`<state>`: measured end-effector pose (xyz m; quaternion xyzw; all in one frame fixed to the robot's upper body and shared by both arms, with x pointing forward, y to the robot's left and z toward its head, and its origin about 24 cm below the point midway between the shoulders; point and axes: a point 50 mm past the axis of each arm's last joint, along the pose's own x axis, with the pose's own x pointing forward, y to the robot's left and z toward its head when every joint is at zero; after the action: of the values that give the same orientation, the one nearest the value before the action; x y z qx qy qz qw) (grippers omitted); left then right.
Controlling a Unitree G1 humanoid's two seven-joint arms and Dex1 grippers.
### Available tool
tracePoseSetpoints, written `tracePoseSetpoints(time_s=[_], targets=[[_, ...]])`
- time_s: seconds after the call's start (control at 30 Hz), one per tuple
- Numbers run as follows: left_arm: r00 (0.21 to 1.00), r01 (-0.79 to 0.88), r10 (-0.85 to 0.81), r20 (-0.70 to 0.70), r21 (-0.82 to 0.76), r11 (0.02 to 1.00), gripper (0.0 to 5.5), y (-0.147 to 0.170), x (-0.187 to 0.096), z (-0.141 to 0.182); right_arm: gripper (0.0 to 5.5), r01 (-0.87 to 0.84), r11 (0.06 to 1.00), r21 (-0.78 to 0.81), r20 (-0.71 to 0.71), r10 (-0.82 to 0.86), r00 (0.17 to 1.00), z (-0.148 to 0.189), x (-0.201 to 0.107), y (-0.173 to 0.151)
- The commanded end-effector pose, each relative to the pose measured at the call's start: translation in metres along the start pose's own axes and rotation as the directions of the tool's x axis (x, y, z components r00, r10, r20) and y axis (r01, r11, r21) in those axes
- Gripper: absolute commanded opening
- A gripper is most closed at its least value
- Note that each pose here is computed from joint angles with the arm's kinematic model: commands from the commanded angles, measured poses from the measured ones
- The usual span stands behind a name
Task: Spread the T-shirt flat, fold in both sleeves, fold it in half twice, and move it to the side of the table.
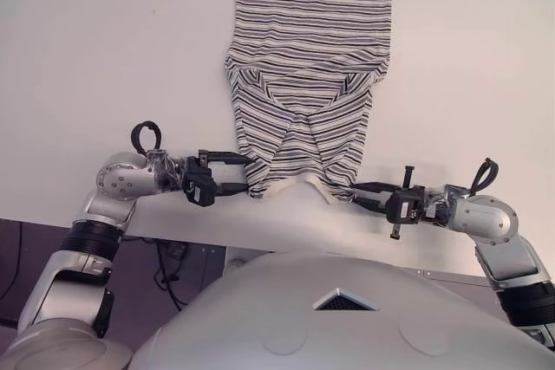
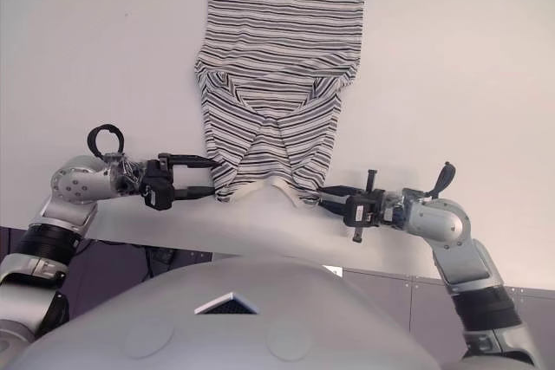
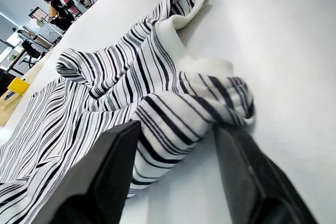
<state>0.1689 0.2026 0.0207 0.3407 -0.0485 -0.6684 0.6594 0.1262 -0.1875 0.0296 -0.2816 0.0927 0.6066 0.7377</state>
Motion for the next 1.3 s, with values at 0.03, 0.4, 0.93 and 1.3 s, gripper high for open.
tracePoseSetpoints(time_s=[0.03, 0.4, 0.93, 1.3], targets=[[0.994, 0.091, -0.093, -0.051, -0.047, 0.995, 1.96, -0.022, -0.005, -0.004, 0.32, -0.013, 1.000, -0.016, 0.029, 0.014, 0.999, 0.015, 0.005, -0.011], [0.996, 0.076, -0.078, -0.043, -0.052, 0.996, 0.29, -0.030, -0.001, 0.002, 0.00, -0.044, 0.999, 0.000, 0.015, 0.044, 0.999, -0.003, 0.027, -0.031], [0.995, 0.092, -0.056, 0.086, -0.504, 0.859, 0.01, -0.037, 0.002, -0.015, 0.00, -0.006, 0.908, 0.418, 0.174, -0.074, 0.982, 0.028, -0.045, -0.051], [0.884, 0.459, -0.182, 0.430, -0.730, 0.507, 0.01, -0.052, 0.012, -0.012, 0.00, -0.389, 0.591, 0.707, 0.277, 0.275, 0.921, 0.061, -0.080, -0.028]])
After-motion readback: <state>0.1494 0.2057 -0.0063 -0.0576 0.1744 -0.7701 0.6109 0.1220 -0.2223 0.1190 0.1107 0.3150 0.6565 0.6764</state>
